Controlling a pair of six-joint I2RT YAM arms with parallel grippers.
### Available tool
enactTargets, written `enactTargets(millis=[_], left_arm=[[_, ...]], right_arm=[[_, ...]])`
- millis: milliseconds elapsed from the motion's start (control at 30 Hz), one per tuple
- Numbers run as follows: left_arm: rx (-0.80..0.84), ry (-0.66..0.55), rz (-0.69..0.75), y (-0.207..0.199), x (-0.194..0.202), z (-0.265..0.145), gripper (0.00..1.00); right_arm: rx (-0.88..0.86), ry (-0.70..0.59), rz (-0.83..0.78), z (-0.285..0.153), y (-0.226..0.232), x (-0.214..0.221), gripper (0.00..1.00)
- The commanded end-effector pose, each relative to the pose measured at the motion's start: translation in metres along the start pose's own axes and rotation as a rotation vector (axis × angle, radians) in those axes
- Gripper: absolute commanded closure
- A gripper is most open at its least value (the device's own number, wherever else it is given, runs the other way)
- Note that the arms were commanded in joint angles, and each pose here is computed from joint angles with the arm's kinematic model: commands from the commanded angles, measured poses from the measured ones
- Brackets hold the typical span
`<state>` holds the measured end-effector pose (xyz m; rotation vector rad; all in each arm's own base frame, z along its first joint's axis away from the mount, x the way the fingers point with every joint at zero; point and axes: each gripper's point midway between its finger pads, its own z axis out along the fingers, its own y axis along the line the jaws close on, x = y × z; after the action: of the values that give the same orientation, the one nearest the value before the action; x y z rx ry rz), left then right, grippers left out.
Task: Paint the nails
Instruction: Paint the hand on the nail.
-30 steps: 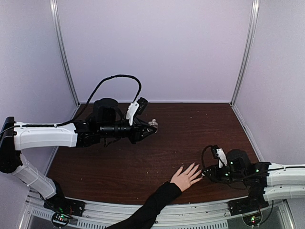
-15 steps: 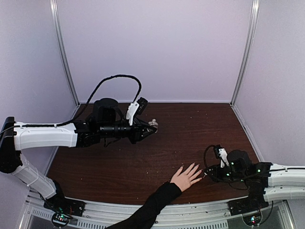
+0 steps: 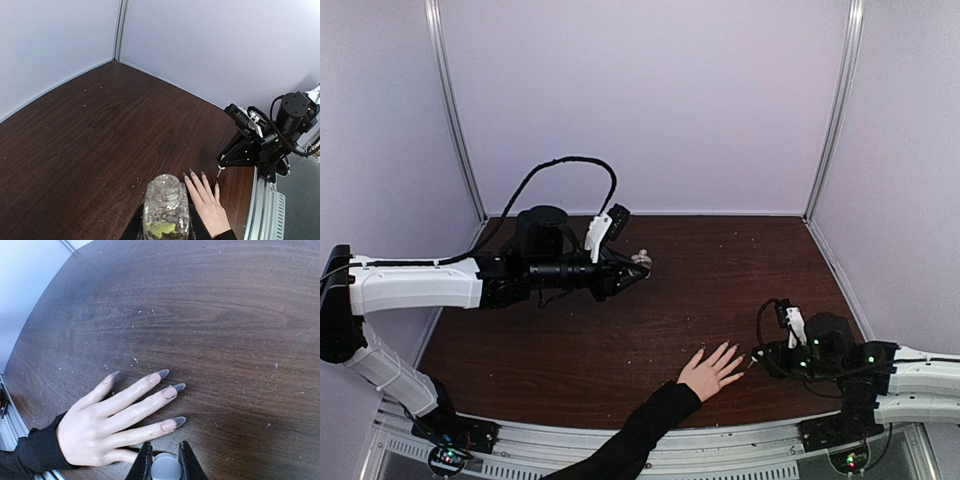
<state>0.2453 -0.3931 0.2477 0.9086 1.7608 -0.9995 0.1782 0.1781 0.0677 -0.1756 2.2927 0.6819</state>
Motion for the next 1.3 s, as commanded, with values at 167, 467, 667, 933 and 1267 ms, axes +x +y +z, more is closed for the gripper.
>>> enactTargets(millis=[167,467,667,933,1267], left_arm=[[0.014,-0.059,0.019,-0.003,-0.016,-0.003,1.0],[0.014,-0.057,0.02,-0.003,-0.015,-0.004,1.0],[0.014,-0.058,0.019,-0.002,-0.014,-0.004,1.0],[0.008,-0.058,0.02,-0.002,-0.014,-0.005,1.0],[0.008,-0.058,0.02,-0.002,-0.014,-0.005,1.0]], right_arm=[[-0.08,-0.006,-0.028,0.001,0.014,0.001,1.0],[-0.122,0.026,-0.049,0.01,0.024,0.005,1.0],[-0.124,0.023,-0.049,0.009,0.024,0.004,1.0],[-0.094,0.046,-0.041,0.012,0.02,0.008,1.0],[-0.054,0.044,-0.029,0.011,0.012,0.008,1.0]])
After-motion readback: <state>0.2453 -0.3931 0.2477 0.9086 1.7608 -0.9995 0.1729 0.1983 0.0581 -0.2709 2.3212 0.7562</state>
